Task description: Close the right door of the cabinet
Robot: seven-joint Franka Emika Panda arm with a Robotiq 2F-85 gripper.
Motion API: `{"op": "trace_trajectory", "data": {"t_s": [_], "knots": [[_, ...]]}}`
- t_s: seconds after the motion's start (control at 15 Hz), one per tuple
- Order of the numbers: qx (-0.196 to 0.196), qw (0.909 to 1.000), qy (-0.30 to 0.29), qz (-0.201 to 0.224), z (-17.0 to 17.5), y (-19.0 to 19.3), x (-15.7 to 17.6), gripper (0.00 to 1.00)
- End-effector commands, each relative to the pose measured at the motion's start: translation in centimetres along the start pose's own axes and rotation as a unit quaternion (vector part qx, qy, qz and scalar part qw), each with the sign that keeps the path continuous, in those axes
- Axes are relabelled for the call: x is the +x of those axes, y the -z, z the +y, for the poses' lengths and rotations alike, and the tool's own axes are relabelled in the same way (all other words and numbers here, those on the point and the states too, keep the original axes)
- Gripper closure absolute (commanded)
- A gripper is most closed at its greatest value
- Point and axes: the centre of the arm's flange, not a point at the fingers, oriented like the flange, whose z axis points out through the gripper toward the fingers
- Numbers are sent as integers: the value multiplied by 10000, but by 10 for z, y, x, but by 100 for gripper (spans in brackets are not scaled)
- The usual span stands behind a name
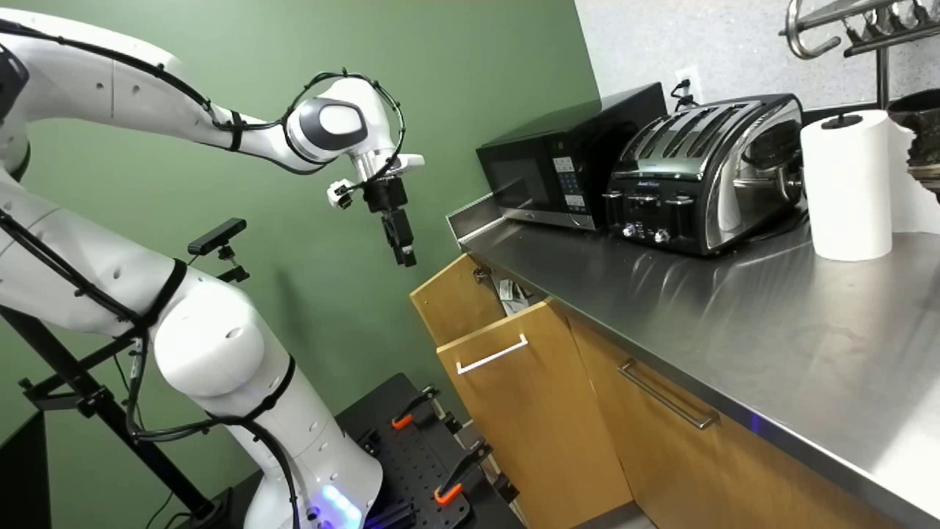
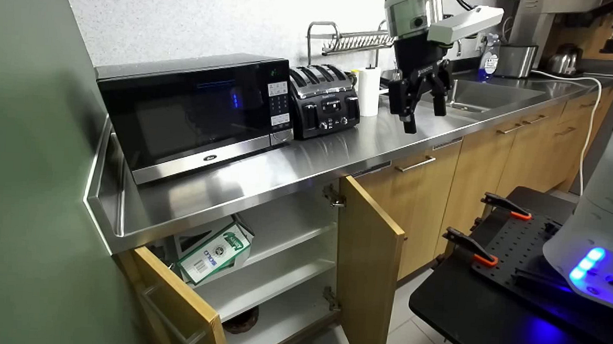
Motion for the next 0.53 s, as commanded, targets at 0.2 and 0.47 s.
{"op": "trace_trajectory", "data": {"t_s": [0.2, 0.47], "knots": [[0, 10000, 0, 0, 0, 0, 0, 0], [-91, 9972, -715, 187, 18, -6, 4, 0]]}}
